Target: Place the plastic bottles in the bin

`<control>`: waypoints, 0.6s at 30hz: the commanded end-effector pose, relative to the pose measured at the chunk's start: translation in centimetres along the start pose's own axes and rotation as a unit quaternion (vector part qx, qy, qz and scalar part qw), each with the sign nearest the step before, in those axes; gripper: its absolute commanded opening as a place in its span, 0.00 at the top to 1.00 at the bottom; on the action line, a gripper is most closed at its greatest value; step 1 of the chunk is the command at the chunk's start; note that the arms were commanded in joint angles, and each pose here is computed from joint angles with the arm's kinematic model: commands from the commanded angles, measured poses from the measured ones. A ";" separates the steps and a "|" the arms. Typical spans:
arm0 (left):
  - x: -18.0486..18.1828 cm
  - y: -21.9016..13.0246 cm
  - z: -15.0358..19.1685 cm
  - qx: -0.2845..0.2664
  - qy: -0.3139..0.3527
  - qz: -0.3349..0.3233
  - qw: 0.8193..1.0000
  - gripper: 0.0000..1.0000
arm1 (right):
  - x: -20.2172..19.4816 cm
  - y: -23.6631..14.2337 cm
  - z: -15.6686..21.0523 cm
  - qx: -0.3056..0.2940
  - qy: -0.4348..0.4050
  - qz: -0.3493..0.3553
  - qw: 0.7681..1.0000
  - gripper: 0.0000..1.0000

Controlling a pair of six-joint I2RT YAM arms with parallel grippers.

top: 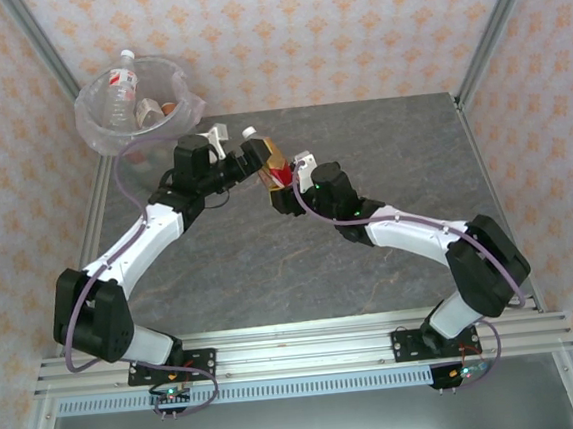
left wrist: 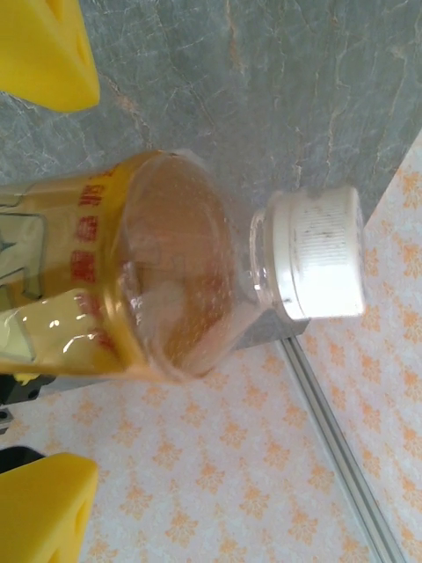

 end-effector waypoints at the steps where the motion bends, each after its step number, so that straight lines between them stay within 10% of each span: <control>1: -0.8 1.0 0.2 0.010 0.024 -0.002 1.000 0.00 | 3.0 -1.2 -1.8 -0.033 0.011 -0.057 0.998 0.46; 18: -1.4 2.0 1.1 0.021 0.038 0.002 0.999 0.40 | 4.7 -1.8 -0.7 -0.018 0.020 -0.106 0.994 0.33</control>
Point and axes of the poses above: each hand's point on the last joint's axis, 136 mm out from that joint toward the fingers, its own y axis out along the fingers, its own x axis along the line the jaws close on, z = x × y, the point moved 1 cm from there along -y, back along the fingers, and after that the axes turned 13 degrees about y, right-handed, at the moved point
